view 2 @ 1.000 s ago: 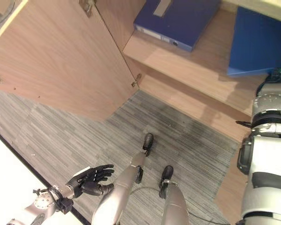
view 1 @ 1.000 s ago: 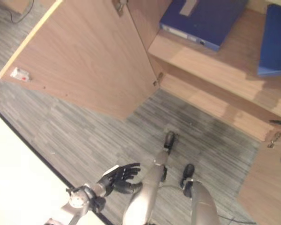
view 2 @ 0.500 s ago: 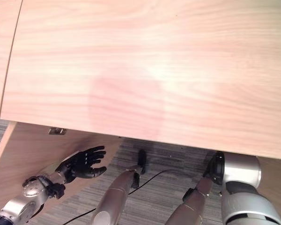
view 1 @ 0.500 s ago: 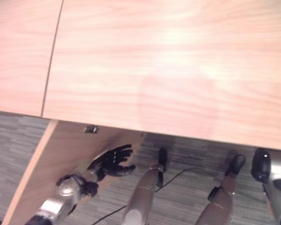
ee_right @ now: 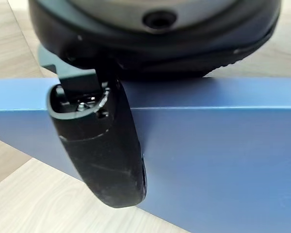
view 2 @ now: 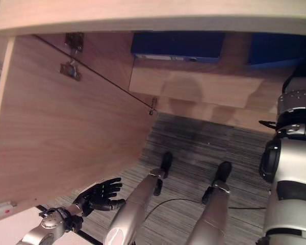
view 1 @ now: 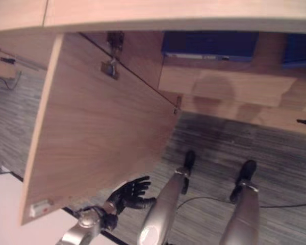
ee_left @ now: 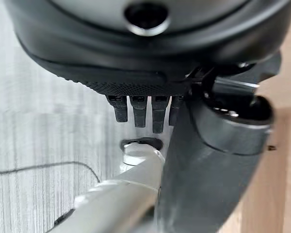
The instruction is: Put the empty folder in the office cabinet
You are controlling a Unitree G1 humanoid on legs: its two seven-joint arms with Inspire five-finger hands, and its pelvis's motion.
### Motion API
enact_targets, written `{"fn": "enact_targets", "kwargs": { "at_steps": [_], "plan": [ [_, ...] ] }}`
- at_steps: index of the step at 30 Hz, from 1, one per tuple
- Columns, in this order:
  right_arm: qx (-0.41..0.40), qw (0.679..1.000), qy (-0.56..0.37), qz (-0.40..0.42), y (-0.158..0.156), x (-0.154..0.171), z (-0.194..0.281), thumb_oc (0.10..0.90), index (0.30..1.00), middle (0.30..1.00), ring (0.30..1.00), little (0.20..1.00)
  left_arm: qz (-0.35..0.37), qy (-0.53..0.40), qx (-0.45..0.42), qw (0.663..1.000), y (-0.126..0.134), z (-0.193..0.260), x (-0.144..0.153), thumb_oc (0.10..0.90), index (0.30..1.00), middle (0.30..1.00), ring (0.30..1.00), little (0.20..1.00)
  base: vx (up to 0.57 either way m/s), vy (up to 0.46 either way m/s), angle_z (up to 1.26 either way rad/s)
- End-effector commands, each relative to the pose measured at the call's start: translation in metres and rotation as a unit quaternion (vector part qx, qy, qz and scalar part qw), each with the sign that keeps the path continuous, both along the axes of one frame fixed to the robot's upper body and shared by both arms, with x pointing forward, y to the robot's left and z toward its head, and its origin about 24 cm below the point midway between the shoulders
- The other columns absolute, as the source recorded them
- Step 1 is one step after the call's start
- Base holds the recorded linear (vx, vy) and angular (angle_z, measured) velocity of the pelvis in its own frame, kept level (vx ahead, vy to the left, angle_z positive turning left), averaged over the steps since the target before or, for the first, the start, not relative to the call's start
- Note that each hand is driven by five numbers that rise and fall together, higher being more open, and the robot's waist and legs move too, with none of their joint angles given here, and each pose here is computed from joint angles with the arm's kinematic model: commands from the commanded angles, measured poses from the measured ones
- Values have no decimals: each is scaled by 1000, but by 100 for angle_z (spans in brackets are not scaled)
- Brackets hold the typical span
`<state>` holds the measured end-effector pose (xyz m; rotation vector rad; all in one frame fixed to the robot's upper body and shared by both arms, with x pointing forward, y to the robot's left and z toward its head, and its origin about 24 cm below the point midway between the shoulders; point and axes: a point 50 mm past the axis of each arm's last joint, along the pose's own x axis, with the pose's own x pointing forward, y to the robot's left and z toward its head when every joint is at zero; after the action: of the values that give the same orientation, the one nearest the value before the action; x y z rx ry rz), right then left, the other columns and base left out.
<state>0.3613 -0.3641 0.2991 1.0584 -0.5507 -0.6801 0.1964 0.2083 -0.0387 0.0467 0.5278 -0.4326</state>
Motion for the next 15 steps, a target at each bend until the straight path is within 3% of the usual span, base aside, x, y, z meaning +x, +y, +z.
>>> {"fn": "enact_targets", "kwargs": {
  "at_steps": [1,2,4,15],
  "plan": [
    [-129,990,-60,1,12,-9,58,400,300,300,300,300,-13,19,14,1000,6,-8,-13,800,900,900,900,900,19,-30,-12],
    [-129,990,-61,1,12,-9,58,400,300,300,300,300,-13,18,15,1000,6,-8,-13,800,900,900,900,900,-65,-45,-12],
    [-141,988,-44,-35,-11,-24,59,400,300,300,300,300,-5,53,73,996,33,-21,-38,800,900,900,900,900,-118,-82,2],
    [-146,987,-48,-44,-18,-31,64,400,300,300,300,300,9,72,110,991,48,-29,-47,800,900,900,900,900,9,-66,3]
  ]
}}
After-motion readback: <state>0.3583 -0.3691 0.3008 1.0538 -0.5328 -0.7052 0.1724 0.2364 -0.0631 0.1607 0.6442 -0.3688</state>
